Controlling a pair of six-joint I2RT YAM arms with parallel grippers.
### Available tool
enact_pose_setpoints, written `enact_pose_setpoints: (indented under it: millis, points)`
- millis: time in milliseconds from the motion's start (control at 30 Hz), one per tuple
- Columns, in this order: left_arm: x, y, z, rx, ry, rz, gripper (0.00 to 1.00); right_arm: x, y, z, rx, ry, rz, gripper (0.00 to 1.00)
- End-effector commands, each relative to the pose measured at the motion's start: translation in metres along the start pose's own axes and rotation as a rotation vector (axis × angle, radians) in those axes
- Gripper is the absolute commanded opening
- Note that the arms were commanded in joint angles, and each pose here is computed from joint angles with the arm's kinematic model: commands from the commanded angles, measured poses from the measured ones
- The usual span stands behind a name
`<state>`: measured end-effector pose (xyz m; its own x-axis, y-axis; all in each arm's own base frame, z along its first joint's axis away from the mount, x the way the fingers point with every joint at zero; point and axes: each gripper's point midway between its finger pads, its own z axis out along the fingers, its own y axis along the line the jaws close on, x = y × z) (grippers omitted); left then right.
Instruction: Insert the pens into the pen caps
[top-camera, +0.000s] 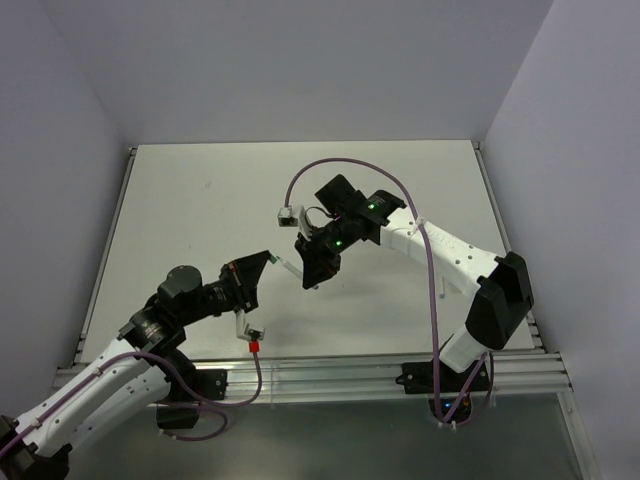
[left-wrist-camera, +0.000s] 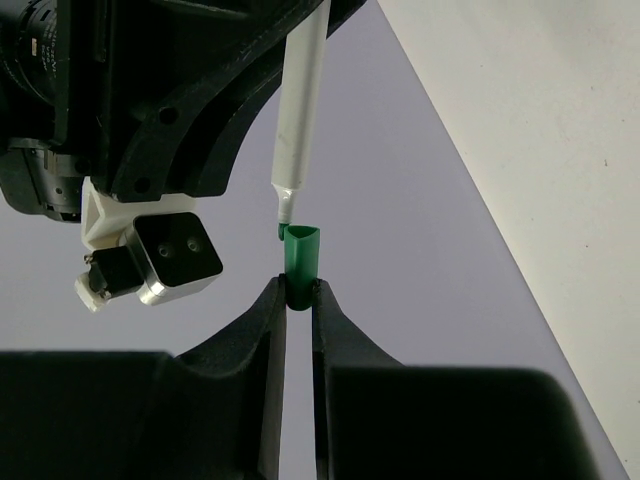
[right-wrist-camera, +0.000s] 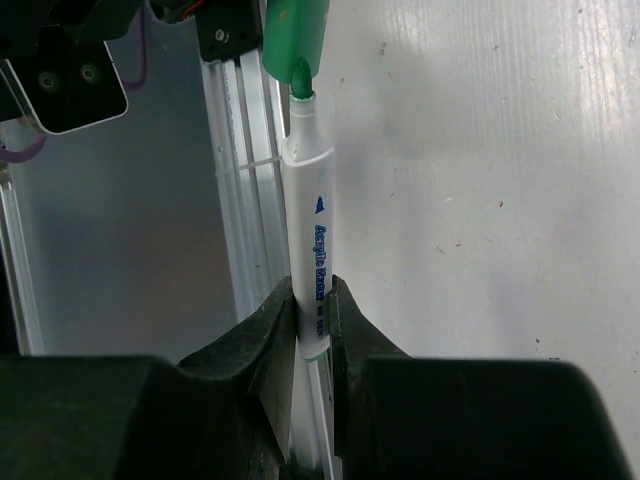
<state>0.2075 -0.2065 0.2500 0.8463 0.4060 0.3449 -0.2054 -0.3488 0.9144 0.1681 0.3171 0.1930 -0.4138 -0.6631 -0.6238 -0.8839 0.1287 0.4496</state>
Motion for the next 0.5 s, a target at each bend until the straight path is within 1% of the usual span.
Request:
enact_pose_setpoints:
  millis: [0, 200, 467]
  points:
    - [-0.005, 0.013, 0.001, -0.03, -0.032, 0.059, 0.0, -0.014, 0.006, -0.004, -0.007, -0.028, -0.032, 0.0]
    - [-0.003, 0.009, 0.004, -0.008, -0.017, 0.031, 0.0, -0.005, 0.006, -0.002, -0.009, -0.011, -0.015, 0.0]
    - [0.008, 0.006, -0.005, 0.038, 0.038, -0.008, 0.0, 0.002, 0.006, -0.005, 0.018, -0.004, -0.026, 0.0]
